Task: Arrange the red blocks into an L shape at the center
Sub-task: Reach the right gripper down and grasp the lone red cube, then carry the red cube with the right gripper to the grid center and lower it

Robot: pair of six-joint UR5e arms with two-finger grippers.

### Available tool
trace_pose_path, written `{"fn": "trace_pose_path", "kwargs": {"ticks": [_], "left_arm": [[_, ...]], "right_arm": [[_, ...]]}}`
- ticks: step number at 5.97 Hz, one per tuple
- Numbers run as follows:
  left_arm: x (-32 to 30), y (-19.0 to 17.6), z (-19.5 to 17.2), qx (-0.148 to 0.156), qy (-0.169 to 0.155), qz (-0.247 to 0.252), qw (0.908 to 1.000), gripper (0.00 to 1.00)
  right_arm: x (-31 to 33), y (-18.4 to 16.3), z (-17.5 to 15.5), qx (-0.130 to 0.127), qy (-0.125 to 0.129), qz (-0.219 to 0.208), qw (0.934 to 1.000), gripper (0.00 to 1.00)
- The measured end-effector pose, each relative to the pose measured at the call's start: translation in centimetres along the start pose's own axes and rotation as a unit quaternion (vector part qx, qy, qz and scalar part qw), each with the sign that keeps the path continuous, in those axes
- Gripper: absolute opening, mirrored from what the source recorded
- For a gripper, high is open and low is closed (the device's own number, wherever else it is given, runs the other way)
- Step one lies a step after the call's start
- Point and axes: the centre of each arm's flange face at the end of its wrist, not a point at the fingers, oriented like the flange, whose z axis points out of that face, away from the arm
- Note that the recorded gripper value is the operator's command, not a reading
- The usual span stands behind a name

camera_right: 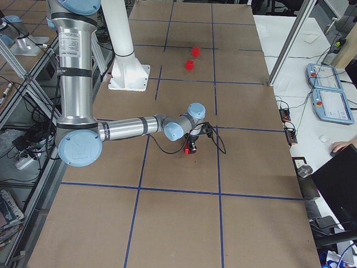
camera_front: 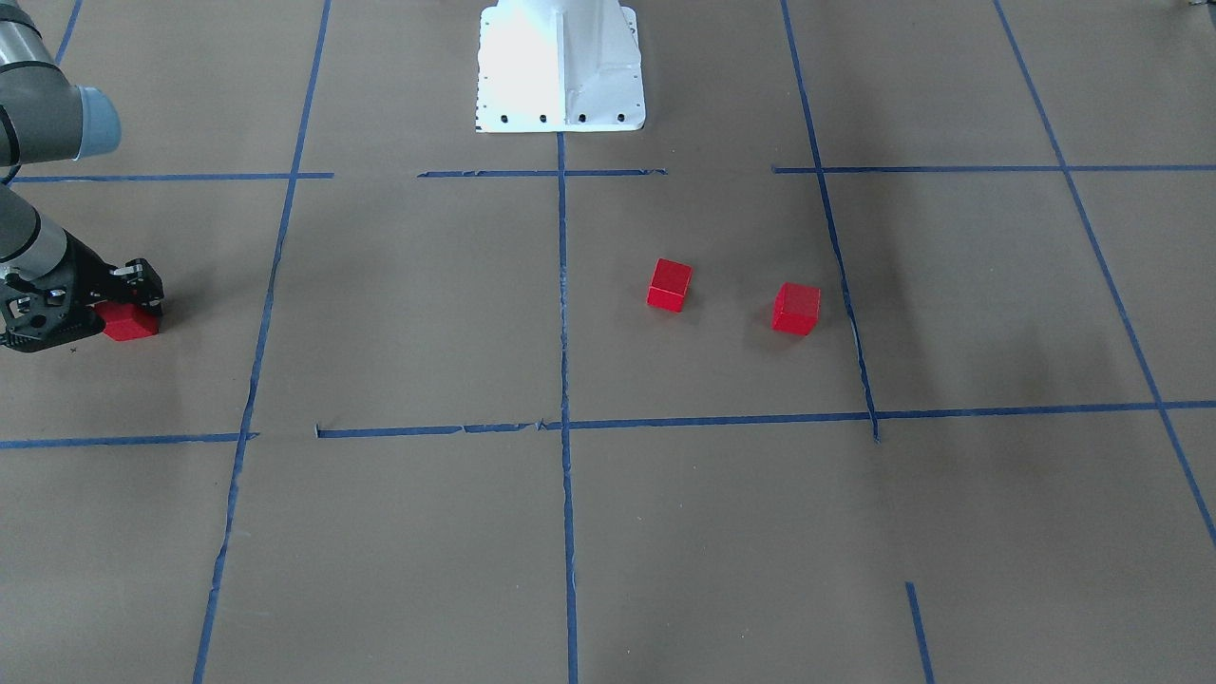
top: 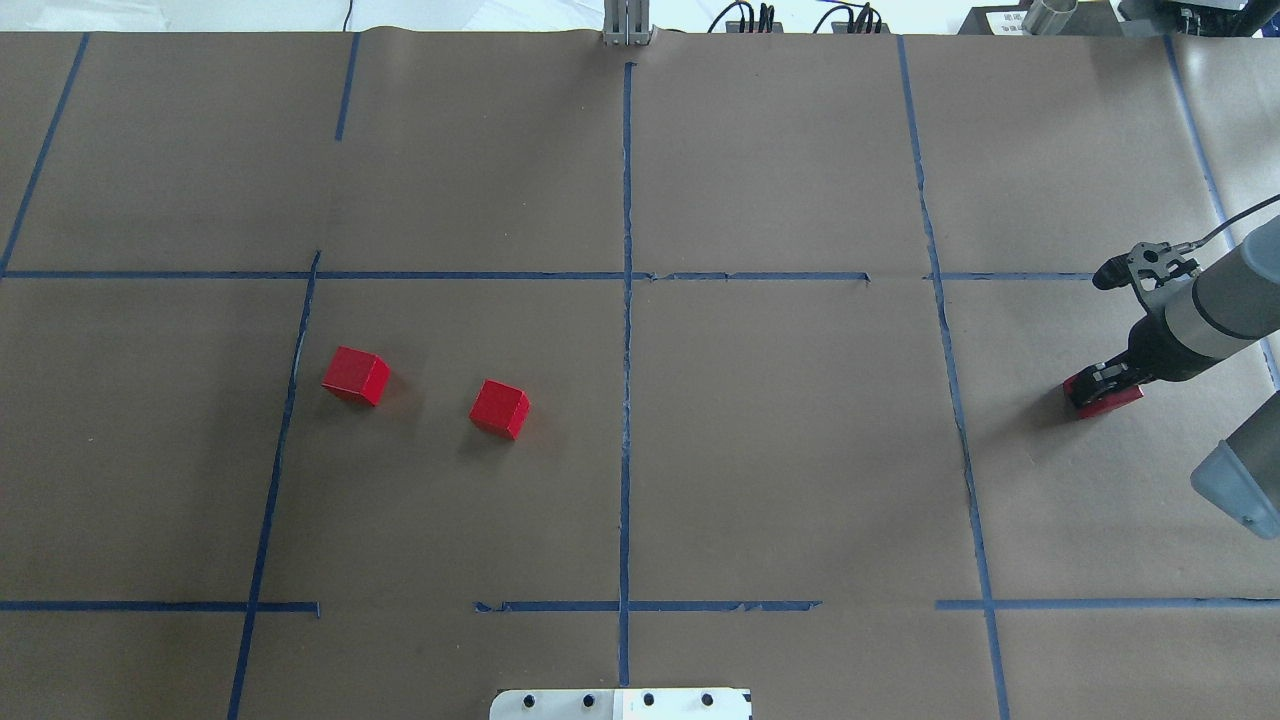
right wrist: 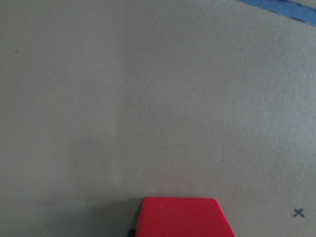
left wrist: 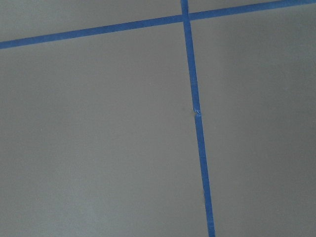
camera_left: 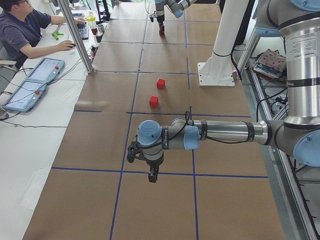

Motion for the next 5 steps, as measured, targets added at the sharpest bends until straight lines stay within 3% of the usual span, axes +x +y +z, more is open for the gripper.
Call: {"fn": "trace_pose_path", "kwargs": {"ticks": [2,4,5], "left_arm": [[0.0,0.0,0.0,0.000,0.000,0.000,1.0000,1.00],[0.1,0.0,-0.1,0.001,0.000,0.001,1.0000,1.00],[0.1,0.0,-0.1,0.001,0.000,0.001,1.0000,1.00]], "right_arm": [[-2.7,-1.3,-2.5,0.019,-0.013,-0.007,0.9997,0.13],[-14.0,-7.2,-5.7,0.046,-0.046,0.008,0.9978,0.13],[-20.0,-9.7,-6.9,0.064,-0.058,-0.008,0.9962,0.14]]}}
